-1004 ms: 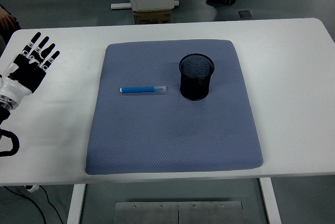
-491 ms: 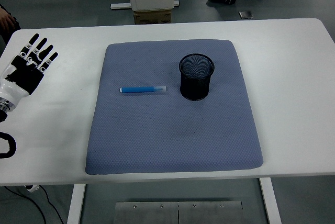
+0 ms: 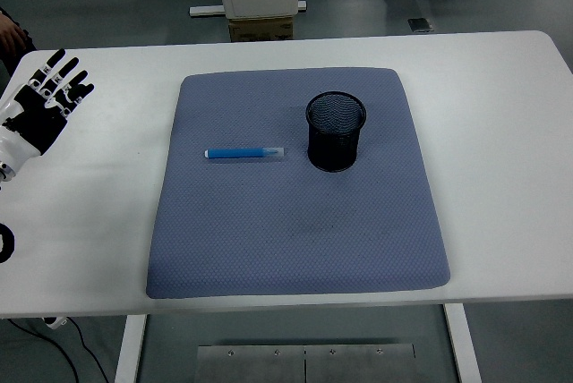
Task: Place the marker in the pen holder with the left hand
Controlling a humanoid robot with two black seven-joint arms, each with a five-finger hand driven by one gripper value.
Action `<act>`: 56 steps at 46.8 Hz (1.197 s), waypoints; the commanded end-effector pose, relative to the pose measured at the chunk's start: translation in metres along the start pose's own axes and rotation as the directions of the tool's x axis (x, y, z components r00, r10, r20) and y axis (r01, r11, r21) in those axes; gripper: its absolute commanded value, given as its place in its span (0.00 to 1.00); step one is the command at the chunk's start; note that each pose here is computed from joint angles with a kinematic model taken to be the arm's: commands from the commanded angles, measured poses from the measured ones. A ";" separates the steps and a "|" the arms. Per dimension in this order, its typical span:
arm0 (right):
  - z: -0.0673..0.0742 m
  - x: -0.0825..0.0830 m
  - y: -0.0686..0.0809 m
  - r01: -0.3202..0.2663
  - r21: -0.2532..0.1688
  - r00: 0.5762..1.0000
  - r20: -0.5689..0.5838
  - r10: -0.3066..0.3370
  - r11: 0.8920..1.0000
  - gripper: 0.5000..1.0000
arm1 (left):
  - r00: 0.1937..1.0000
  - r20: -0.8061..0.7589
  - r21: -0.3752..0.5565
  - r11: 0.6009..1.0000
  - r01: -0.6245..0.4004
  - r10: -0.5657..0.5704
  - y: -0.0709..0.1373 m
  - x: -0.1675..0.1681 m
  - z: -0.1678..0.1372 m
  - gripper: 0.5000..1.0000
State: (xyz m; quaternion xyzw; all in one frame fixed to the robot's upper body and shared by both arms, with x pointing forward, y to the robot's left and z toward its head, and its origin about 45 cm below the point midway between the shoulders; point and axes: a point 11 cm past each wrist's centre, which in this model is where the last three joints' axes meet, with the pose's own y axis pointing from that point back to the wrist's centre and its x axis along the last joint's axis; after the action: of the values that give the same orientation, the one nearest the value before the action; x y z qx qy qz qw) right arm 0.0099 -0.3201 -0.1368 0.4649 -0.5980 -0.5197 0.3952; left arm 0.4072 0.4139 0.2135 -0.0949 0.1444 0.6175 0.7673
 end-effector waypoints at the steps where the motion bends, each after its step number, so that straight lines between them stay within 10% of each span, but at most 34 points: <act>1: 0.000 0.000 0.000 0.000 0.000 1.000 0.000 0.000 1.000 1.00 | 0.994 0.112 0.028 1.000 -0.007 0.003 -0.007 -0.004 0.002 1.00; 22: 0.000 0.000 0.000 0.000 0.000 1.000 0.000 0.000 1.000 1.00 | 0.878 0.454 0.105 0.988 0.118 -0.153 -0.034 -0.035 0.027 1.00; 45: 0.000 0.000 0.000 0.000 0.000 1.000 0.000 0.000 1.000 1.00 | 0.955 0.264 0.083 0.990 0.116 -0.134 -0.036 -0.033 0.045 1.00; 56: 0.000 0.000 0.000 0.000 0.000 1.000 0.000 0.000 1.000 1.00 | 0.891 0.399 0.224 0.965 0.134 -0.217 -0.041 -0.044 0.031 1.00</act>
State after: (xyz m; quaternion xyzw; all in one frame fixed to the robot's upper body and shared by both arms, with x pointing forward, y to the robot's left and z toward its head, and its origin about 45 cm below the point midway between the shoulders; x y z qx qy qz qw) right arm 0.0099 -0.3202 -0.1368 0.4648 -0.5980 -0.5196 0.3954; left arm 0.4427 0.3807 0.2610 0.0640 0.0405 0.5502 0.8316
